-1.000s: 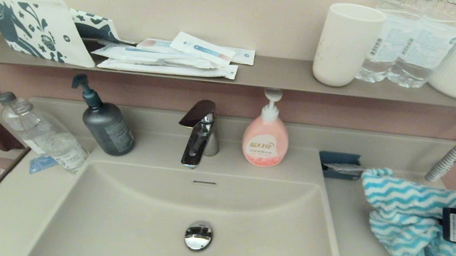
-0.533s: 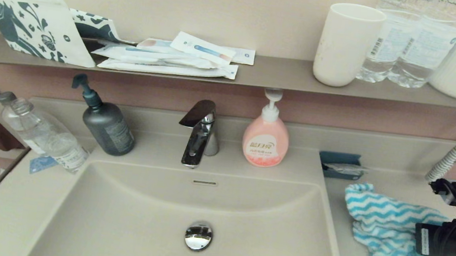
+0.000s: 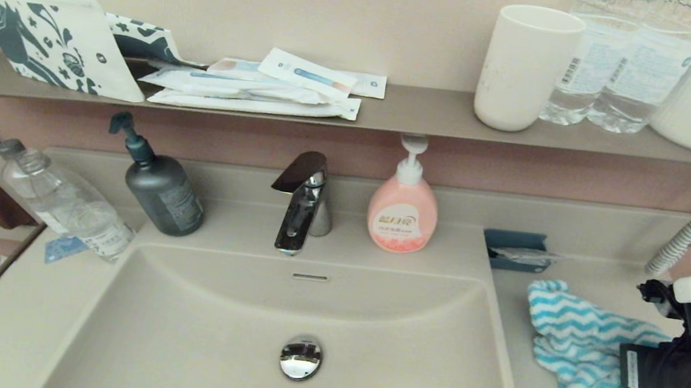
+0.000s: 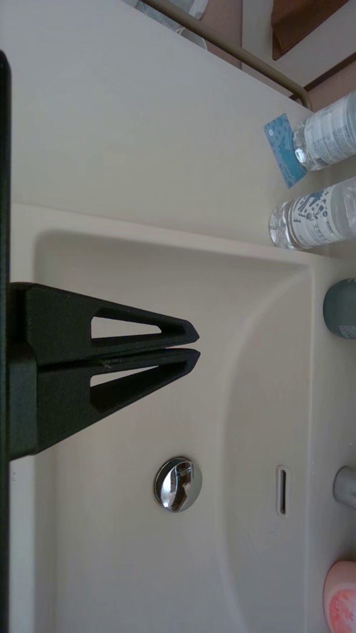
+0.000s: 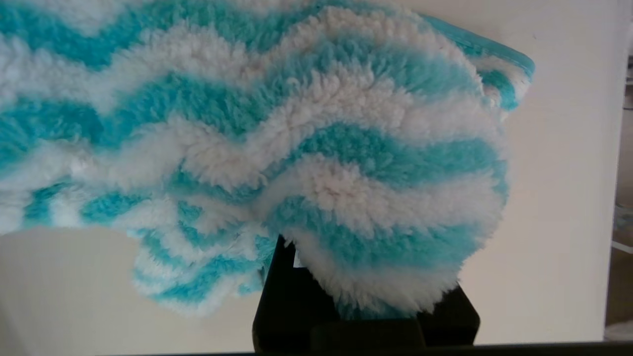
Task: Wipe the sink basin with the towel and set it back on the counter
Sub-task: Wipe the sink
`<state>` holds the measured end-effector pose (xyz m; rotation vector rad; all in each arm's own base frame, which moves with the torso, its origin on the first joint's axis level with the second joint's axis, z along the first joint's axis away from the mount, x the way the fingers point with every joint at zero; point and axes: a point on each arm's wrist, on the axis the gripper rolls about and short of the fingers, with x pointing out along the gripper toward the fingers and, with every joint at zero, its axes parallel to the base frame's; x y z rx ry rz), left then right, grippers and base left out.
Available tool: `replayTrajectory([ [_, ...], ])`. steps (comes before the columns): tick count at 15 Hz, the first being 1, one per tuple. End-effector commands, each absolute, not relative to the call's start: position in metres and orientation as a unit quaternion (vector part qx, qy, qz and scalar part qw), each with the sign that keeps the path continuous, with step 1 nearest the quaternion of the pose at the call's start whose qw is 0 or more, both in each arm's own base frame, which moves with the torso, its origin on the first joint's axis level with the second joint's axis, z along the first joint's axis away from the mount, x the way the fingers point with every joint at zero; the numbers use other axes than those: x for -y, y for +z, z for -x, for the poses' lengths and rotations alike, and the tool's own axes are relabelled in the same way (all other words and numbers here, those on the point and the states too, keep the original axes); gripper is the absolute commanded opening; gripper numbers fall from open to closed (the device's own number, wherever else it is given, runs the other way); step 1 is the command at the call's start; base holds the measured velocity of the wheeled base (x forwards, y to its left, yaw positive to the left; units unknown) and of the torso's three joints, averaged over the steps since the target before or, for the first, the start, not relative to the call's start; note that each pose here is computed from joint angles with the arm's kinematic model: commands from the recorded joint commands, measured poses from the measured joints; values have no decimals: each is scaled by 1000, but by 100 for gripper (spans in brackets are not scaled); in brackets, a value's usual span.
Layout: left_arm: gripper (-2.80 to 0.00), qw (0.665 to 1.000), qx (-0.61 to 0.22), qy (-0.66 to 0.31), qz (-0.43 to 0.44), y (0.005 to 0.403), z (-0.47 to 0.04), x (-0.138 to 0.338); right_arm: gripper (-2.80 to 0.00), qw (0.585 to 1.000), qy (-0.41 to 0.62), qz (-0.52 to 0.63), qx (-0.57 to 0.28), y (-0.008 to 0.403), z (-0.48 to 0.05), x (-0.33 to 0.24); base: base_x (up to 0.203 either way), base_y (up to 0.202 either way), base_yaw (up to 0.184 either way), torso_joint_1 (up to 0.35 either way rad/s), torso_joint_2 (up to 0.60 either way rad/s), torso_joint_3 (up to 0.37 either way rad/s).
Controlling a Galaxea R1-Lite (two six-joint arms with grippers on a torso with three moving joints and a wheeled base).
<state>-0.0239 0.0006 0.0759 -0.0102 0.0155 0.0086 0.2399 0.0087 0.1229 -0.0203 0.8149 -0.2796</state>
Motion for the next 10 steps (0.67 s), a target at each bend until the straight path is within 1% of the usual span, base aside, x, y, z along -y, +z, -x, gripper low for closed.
replayTrajectory([
  [1,-280,1000,-8,5,5,76,24,-1,-280,900,-155,16,-407,115,-244,-6,0,0,0,0,0,0],
  [4,-280,1000,-8,5,5,76,24,-1,-280,900,-170,12,-402,115,-246,1,0,0,0,0,0,0],
  [5,-280,1000,-8,5,5,76,24,-1,0,900,-170,12,-400,115,-246,1,0,0,0,0,0,0],
  [10,-280,1000,-8,5,5,76,24,-1,0,910,-169,8,-378,128,-240,1,0,0,0,0,0,0],
])
